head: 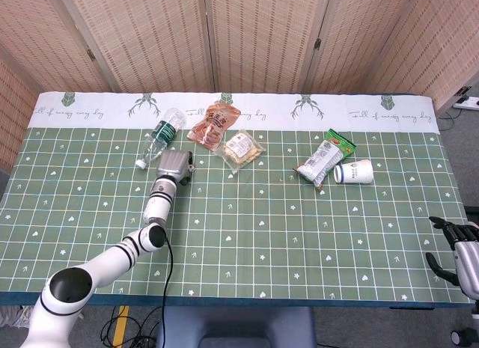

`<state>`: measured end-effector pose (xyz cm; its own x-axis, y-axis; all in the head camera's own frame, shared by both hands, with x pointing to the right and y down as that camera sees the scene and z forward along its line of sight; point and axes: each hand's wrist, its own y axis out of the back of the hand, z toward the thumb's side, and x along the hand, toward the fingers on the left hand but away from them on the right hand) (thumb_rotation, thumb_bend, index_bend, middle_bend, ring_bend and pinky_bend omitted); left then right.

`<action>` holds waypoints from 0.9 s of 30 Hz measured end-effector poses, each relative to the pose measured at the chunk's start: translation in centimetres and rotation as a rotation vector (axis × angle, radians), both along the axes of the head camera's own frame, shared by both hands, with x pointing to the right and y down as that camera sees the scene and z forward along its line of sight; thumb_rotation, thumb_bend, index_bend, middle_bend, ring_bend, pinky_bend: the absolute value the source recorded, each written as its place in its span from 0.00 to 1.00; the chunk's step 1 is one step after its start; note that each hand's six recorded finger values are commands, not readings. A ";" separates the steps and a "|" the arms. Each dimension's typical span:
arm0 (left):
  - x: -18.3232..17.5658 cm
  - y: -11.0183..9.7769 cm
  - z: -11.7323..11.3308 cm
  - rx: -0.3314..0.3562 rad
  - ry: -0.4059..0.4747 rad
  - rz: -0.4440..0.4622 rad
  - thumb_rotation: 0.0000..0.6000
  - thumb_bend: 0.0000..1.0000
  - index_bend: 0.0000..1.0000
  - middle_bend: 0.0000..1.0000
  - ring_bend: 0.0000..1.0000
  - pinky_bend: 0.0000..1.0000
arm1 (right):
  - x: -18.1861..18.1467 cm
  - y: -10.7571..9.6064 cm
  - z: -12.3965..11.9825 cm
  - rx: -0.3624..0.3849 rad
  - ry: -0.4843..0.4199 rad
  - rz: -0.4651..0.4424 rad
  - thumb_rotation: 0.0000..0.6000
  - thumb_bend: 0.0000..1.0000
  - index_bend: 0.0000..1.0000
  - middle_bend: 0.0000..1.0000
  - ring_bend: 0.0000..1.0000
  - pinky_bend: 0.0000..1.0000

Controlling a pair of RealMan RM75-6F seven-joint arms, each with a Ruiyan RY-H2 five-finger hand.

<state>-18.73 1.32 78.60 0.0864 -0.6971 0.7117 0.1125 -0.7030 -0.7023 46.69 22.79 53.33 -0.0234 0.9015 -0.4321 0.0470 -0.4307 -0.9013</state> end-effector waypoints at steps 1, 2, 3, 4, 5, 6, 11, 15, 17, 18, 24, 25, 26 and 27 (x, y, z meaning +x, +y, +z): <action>0.0 0.1 0.0 -0.003 0.000 0.000 1.00 0.33 0.41 1.00 0.88 0.93 | 0.0 0.0 0.0 -0.001 0.000 0.000 1.00 0.25 0.23 0.33 0.32 0.27; 0.0 0.1 0.1 -0.006 0.001 0.000 1.00 0.34 0.41 1.00 0.88 0.93 | 0.0 0.0 0.1 -0.002 0.000 0.001 1.00 0.25 0.23 0.33 0.32 0.27; 0.0 0.2 0.1 -0.009 0.002 0.000 1.00 0.34 0.42 1.00 0.88 0.93 | 0.0 0.0 0.1 -0.003 0.001 0.000 1.00 0.25 0.23 0.33 0.32 0.27; 0.0 0.2 0.1 -0.011 0.002 0.000 1.00 0.35 0.42 1.00 0.88 0.93 | 0.0 0.0 0.1 -0.002 0.001 0.000 1.00 0.25 0.23 0.33 0.32 0.27; 0.0 0.2 0.1 -0.013 0.003 0.000 1.00 0.36 0.43 1.00 0.88 0.93 | 0.0 0.0 0.0 -0.001 0.000 0.000 1.00 0.25 0.23 0.33 0.32 0.27; 0.0 0.2 0.1 -0.013 0.005 0.000 1.00 0.36 0.43 1.00 0.88 0.93 | 0.0 0.0 0.0 0.001 0.000 -0.001 1.00 0.25 0.23 0.33 0.32 0.27; 0.4 0.2 -0.2 -0.016 0.029 -0.004 1.00 0.39 0.47 1.00 0.88 0.93 | 0.1 0.1 -0.1 0.001 0.000 0.002 1.00 0.25 0.23 0.33 0.32 0.27; 0.5 0.3 -0.4 -0.017 0.041 0.001 1.00 0.39 0.47 1.00 0.88 0.93 | 0.2 0.1 0.0 0.001 -0.001 0.005 1.00 0.25 0.23 0.33 0.32 0.27; 0.7 0.4 -0.4 -0.016 0.041 0.002 1.00 0.39 0.47 1.00 0.88 0.93 | 0.3 0.1 0.0 0.001 -0.001 0.005 1.00 0.25 0.23 0.33 0.32 0.27; 0.7 0.4 -0.4 -0.016 0.041 0.002 1.00 0.39 0.47 1.00 0.88 0.93 | 0.3 0.1 0.0 0.001 -0.001 0.006 1.00 0.25 0.23 0.33 0.32 0.27; 0.9 0.3 -0.3 -0.013 0.035 0.001 1.00 0.39 0.50 1.00 0.88 0.93 | 0.5 0.3 0.0 0.000 0.001 0.013 1.00 0.25 0.23 0.33 0.32 0.27; 0.9 0.3 -0.3 -0.013 0.033 0.001 1.00 0.39 0.50 1.00 0.88 0.93 | 0.5 0.3 0.0 -0.001 0.001 0.014 1.00 0.25 0.23 0.33 0.32 0.27; 0.9 0.3 -0.3 -0.012 0.032 0.001 1.00 0.39 0.51 1.00 0.88 0.93 | 0.5 0.3 0.0 0.000 0.002 0.014 1.00 0.25 0.23 0.33 0.32 0.27; 0.9 0.3 -0.3 -0.011 0.030 0.002 1.00 0.39 0.52 1.00 0.88 0.93 | 0.6 0.3 -0.1 0.000 0.002 0.014 1.00 0.25 0.23 0.33 0.32 0.27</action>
